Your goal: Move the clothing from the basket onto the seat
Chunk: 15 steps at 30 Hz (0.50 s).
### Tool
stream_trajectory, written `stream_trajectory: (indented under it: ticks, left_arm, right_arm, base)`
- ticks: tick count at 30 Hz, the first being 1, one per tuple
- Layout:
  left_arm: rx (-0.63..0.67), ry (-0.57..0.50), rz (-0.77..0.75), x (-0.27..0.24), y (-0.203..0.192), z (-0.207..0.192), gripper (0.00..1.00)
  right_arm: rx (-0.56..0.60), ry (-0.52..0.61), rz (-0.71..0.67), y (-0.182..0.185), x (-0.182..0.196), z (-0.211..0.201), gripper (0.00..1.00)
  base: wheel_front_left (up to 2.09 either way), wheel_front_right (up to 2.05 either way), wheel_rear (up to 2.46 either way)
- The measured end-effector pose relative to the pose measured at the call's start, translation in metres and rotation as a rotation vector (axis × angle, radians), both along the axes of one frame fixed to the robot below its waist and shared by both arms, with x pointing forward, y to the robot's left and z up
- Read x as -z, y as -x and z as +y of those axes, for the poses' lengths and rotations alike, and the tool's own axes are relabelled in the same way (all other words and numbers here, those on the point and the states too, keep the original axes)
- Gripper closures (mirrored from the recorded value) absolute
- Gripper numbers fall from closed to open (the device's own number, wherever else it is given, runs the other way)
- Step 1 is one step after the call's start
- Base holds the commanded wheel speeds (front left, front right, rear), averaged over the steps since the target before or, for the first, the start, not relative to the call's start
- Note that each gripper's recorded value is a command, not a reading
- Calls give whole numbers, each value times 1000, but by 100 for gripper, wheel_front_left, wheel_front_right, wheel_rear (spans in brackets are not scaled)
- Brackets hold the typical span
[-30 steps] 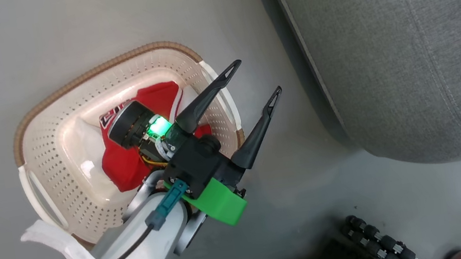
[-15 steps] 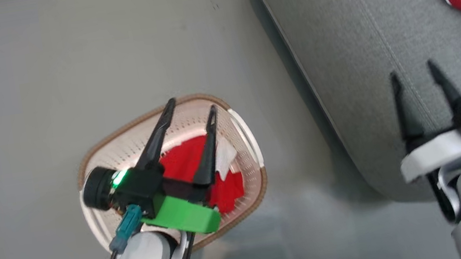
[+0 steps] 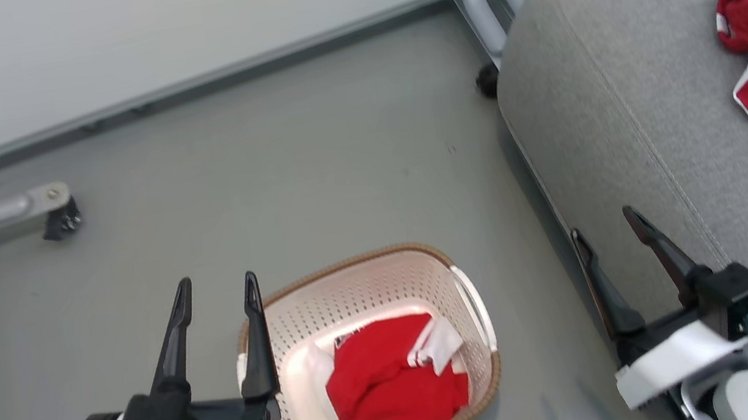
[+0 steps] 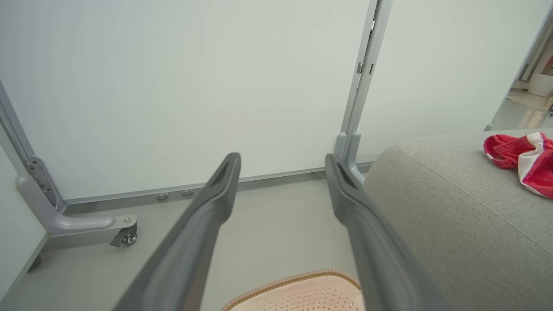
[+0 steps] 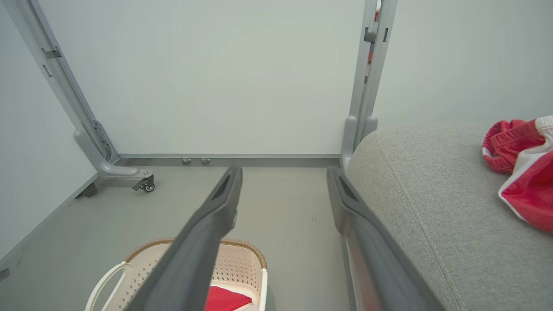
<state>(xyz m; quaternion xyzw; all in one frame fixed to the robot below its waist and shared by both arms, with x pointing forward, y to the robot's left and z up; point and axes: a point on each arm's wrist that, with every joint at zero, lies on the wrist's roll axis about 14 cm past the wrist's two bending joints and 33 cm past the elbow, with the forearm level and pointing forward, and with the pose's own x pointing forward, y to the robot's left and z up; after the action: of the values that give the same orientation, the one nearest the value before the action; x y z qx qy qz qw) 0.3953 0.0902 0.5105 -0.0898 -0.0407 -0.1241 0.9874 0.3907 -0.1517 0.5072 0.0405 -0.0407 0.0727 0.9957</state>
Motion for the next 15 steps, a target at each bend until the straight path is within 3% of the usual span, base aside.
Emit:
stream_trajectory:
  ticks: [8,15]
  left_arm:
    - [-119,22,-106,-40,43,33,0]
    - [-143,-8,-66,-25,76,44,0]
  right_arm:
    - [-19,-17,-97,31,-33,5,0]
    - [-6,-14,-102,53,-34,1,0]
  base:
    - [0,0,0]
    - [0,0,0]
